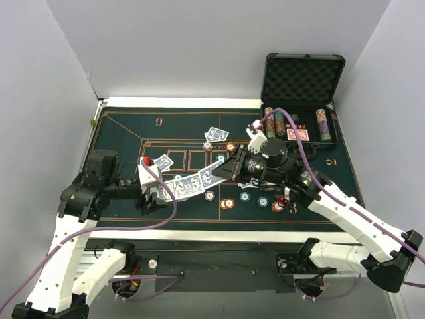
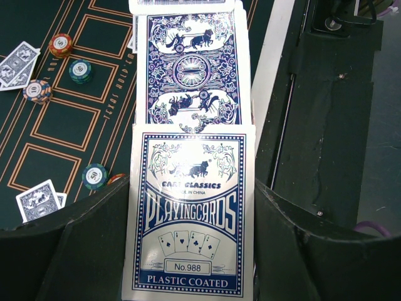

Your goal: Distribute texas hold em gaming equipment

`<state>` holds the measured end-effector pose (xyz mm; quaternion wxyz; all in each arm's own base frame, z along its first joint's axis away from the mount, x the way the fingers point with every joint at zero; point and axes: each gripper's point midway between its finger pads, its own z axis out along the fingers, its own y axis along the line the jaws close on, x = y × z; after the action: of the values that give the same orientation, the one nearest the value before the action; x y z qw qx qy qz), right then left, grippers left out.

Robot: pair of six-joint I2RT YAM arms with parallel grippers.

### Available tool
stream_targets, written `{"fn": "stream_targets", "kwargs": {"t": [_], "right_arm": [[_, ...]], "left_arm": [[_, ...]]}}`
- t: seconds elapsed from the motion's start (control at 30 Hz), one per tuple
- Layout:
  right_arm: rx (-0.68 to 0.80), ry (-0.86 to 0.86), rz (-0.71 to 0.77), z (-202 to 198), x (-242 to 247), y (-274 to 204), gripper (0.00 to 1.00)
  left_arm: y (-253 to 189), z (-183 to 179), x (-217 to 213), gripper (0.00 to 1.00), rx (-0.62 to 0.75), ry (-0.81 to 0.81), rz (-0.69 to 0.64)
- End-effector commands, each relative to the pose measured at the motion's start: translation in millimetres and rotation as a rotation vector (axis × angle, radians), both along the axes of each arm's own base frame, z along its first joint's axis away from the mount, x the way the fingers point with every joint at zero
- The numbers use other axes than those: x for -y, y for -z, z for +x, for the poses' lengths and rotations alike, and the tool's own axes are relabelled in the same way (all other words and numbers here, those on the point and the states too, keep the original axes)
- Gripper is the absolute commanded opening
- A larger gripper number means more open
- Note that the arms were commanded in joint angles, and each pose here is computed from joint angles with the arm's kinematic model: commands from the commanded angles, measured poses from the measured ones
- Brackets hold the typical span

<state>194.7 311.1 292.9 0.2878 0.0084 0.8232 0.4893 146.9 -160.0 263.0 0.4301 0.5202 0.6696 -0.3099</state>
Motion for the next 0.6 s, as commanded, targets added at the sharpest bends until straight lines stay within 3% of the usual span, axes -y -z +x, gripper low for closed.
{"fn": "stream_targets", "kwargs": {"t": [0.0,0.3,0.57], "right_arm": [[0.074,-0.012,0.029,-1.7,10.4,-34.5,0.0],[0.168,0.141,-0.058,33.5,65.4,-60.4,0.0],[0.105,0.195,-0.462,86.1,77.7,36.4,0.0]], "left_arm": [[-19.8,0.8,3.1,0.3,0.068,0.018,-0.036],[-20.6,-1.8,2.7,0.3,0.067,0.018,-0.039],[-24.0,-5.8,1.6,0.3,0.068,0.017,-0.04]]}}
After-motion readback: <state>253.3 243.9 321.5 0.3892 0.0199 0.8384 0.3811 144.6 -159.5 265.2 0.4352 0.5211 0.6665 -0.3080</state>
